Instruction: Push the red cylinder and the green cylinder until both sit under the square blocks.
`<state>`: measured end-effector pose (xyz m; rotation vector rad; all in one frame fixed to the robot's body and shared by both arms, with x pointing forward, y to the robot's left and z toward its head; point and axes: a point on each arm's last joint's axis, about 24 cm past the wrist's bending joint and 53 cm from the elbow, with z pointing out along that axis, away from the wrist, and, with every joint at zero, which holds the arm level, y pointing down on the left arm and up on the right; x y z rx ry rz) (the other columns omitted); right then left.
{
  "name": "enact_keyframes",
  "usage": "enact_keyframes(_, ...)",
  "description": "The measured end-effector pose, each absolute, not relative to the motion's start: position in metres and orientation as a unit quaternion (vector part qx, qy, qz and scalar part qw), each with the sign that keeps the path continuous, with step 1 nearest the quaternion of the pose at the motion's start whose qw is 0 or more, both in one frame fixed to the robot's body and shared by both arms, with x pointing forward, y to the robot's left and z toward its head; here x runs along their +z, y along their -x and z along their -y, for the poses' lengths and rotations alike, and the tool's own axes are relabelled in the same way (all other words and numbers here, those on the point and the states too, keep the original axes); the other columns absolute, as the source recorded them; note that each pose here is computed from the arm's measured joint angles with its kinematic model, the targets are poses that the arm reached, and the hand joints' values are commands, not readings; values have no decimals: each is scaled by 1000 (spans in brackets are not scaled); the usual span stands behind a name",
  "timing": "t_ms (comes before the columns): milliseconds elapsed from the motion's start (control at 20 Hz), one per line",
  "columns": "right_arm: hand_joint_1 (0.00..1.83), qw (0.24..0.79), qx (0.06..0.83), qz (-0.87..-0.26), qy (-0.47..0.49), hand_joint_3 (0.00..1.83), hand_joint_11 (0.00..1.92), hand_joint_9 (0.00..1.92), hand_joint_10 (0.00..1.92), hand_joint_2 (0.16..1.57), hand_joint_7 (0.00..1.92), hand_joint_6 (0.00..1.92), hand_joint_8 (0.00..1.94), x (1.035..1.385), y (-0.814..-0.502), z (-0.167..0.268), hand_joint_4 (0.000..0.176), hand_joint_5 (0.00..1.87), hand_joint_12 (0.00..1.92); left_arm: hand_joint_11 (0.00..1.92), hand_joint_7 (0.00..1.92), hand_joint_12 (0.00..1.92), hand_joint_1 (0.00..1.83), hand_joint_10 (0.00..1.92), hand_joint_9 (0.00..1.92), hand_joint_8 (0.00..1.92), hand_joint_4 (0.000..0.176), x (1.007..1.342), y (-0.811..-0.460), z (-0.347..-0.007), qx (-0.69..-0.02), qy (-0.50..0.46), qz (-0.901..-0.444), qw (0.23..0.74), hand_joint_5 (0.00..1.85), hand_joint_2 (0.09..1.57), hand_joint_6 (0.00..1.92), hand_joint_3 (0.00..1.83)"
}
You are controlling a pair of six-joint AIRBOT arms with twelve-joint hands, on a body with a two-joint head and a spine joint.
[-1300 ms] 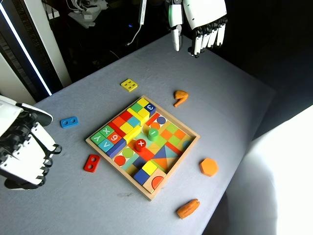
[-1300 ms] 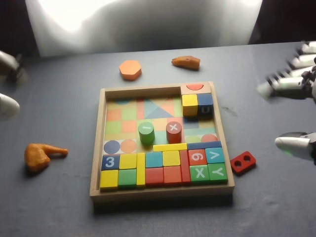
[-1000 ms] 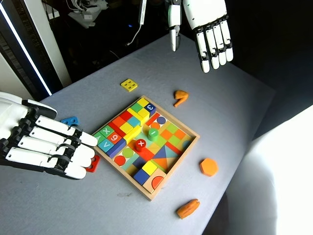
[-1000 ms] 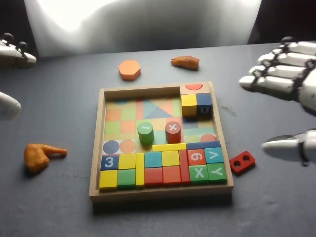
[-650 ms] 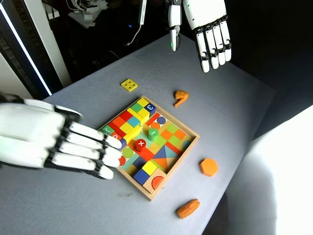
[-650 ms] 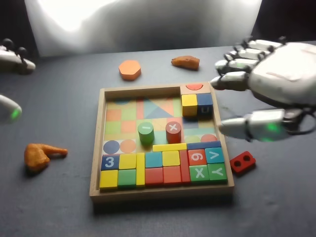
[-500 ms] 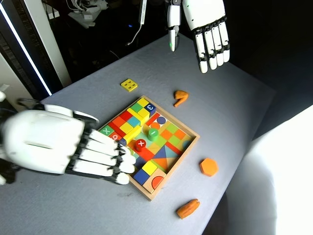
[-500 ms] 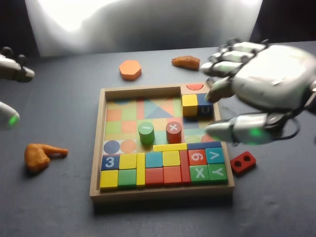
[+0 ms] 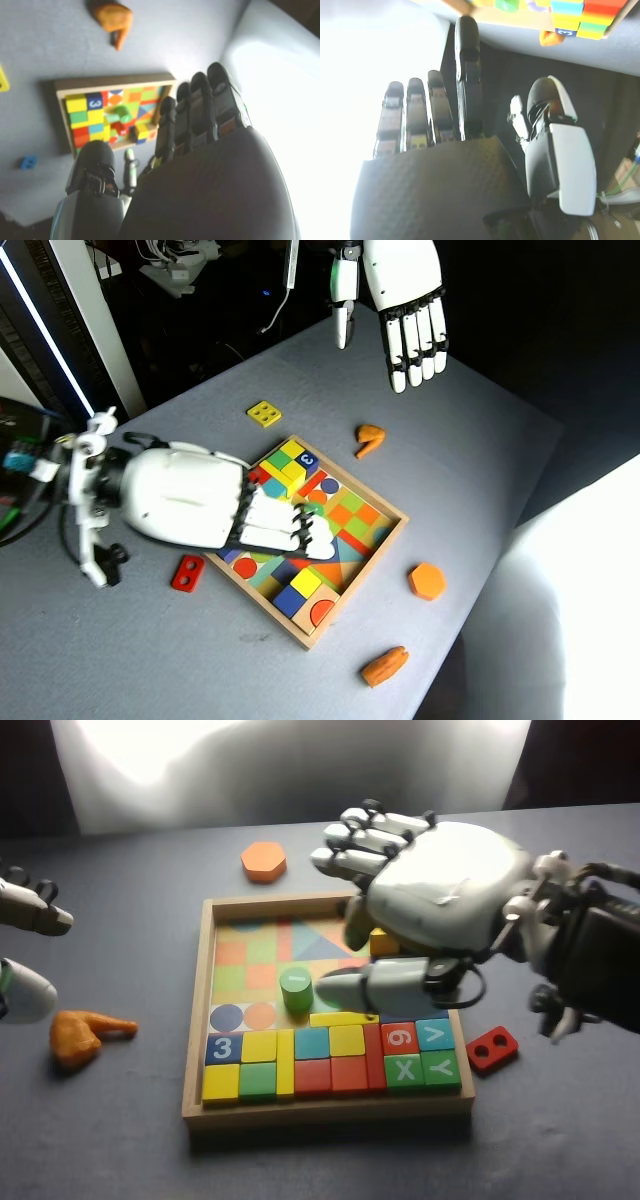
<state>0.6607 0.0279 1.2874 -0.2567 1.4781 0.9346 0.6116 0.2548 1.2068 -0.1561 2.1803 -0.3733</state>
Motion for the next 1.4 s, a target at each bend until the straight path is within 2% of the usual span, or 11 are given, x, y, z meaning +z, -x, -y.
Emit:
enact_keyframes(100, 32, 624, 417, -655, 87, 1, 0, 10, 21, 1189, 129, 86, 1, 1283, -671, -30, 0, 915, 0, 0, 142, 296, 139, 3, 124, 1, 36, 1207, -612, -256, -149, 65, -879, 448, 156, 1326, 3, 0)
enact_keyframes(250, 37, 621, 415, -661, 75, 2, 0, 3, 17, 1191, 126, 87, 0, 1279, -681, -28, 0, 921, 0, 0, 144, 325, 109, 4, 132, 2, 36, 1207, -613, -256, -155, 74, -878, 447, 159, 1330, 3, 0)
enact_keyframes(350, 28, 618, 417, -662, 78, 0, 0, 4, 17, 1188, 125, 76, 1, 1277, -681, -33, 0, 905, 0, 0, 118, 239, 109, 2, 98, 2, 36, 1207, -613, -255, -160, 79, -877, 447, 129, 1337, 0, 1)
enact_keyframes(550, 12, 602, 430, -668, 82, 2, 0, 7, 15, 1193, 137, 70, 7, 1272, -676, -48, 0, 896, 0, 0, 105, 211, 93, 2, 84, 0, 37, 1207, -613, -255, -160, 80, -876, 448, 134, 1334, 1, 0)
enact_keyframes(600, 6, 598, 433, -670, 77, 1, 0, 16, 19, 1191, 146, 68, 10, 1270, -677, -50, 0, 893, 0, 0, 115, 204, 94, 5, 87, 5, 28, 1207, -613, -255, -161, 81, -876, 447, 144, 1337, 5, 1)
enact_keyframes(750, 41, 592, 432, -678, 61, 0, 0, 13, 17, 1190, 137, 69, 4, 1262, -685, -45, 0, 903, 0, 0, 123, 250, 103, 5, 94, 5, 25, 1208, -614, -254, -164, 83, -874, 449, 156, 1334, 6, 0)
enact_keyframes(1100, 7, 583, 429, -688, 60, 2, 0, 20, 17, 1193, 134, 58, 6, 1246, -687, -49, 0, 896, 0, 0, 156, 332, 81, 6, 136, 4, 34, 1207, -614, -254, -165, 85, -874, 448, 176, 1332, 4, 0)
enact_keyframes(1200, 15, 585, 428, -686, 59, 3, 0, 14, 14, 1196, 123, 57, 1, 1247, -687, -48, 0, 896, 0, 0, 147, 300, 83, 2, 132, 0, 30, 1208, -614, -254, -166, 86, -874, 449, 167, 1337, 1, 0)
enact_keyframes(1250, 20, 584, 428, -687, 59, 1, 0, 12, 13, 1192, 129, 58, 4, 1246, -687, -48, 0, 900, 0, 0, 123, 247, 80, 1, 110, 1, 37, 1208, -614, -254, -166, 86, -874, 449, 140, 1340, 0, 1)
enact_keyframes(1400, 74, 584, 424, -690, 63, 0, 0, 33, 21, 1182, 157, 69, 11, 1243, -687, -45, 0, 936, 0, 0, 134, 259, 116, 0, 109, 1, 31, 1208, -614, -254, -166, 86, -874, 449, 156, 1339, 3, 0)
